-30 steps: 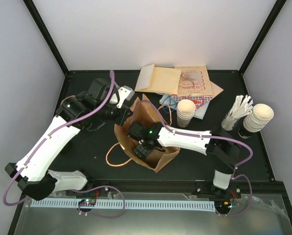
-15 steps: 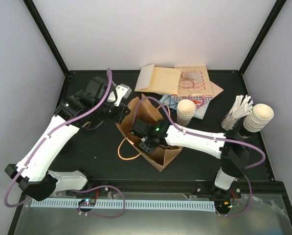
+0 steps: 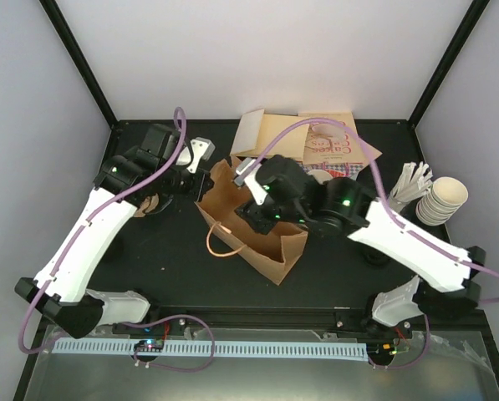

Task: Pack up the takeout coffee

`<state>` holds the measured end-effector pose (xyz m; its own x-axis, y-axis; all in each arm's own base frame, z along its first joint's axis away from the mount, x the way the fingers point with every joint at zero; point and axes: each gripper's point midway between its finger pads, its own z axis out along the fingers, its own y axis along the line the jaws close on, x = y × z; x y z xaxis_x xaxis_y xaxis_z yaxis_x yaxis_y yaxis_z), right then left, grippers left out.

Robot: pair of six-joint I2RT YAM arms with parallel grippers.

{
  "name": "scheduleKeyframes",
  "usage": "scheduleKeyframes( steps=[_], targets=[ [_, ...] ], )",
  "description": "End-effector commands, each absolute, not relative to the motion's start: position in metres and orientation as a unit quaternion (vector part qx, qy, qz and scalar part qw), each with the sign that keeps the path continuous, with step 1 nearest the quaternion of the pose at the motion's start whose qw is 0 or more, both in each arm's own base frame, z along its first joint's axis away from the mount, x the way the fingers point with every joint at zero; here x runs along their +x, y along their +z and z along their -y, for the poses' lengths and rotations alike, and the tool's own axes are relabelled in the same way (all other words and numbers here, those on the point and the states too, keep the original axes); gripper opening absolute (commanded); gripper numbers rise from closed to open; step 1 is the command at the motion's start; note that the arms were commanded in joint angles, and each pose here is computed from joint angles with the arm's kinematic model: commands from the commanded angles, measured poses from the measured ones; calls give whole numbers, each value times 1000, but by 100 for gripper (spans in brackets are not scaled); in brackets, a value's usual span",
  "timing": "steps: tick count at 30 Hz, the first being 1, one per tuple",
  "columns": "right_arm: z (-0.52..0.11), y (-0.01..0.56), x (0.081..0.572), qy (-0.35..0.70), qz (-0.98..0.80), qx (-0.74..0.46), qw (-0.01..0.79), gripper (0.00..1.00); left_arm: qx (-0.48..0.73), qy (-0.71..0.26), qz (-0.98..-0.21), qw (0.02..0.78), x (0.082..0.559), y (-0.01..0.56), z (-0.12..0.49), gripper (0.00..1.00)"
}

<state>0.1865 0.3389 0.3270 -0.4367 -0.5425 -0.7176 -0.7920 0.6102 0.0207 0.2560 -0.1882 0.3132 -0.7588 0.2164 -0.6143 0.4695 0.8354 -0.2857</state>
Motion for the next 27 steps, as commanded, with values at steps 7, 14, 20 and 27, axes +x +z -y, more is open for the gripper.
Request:
scheduleKeyframes(
  steps=[7,14,20,27],
  targets=[
    [-283,425,195,178,-793,-343,471,57,141,-194,-929,282,317,304,155,2],
    [-244,445,194,166,-780,-306,520,57,115,-186,-934,283,377,309,140,2],
    [-225,429,197,136,-795,-287,517,57,113,-212,-925,294,432,322,145,9],
    [-213,412,195,131,-806,-274,508,64,82,-215,-917,326,428,354,129,68]
  ],
)
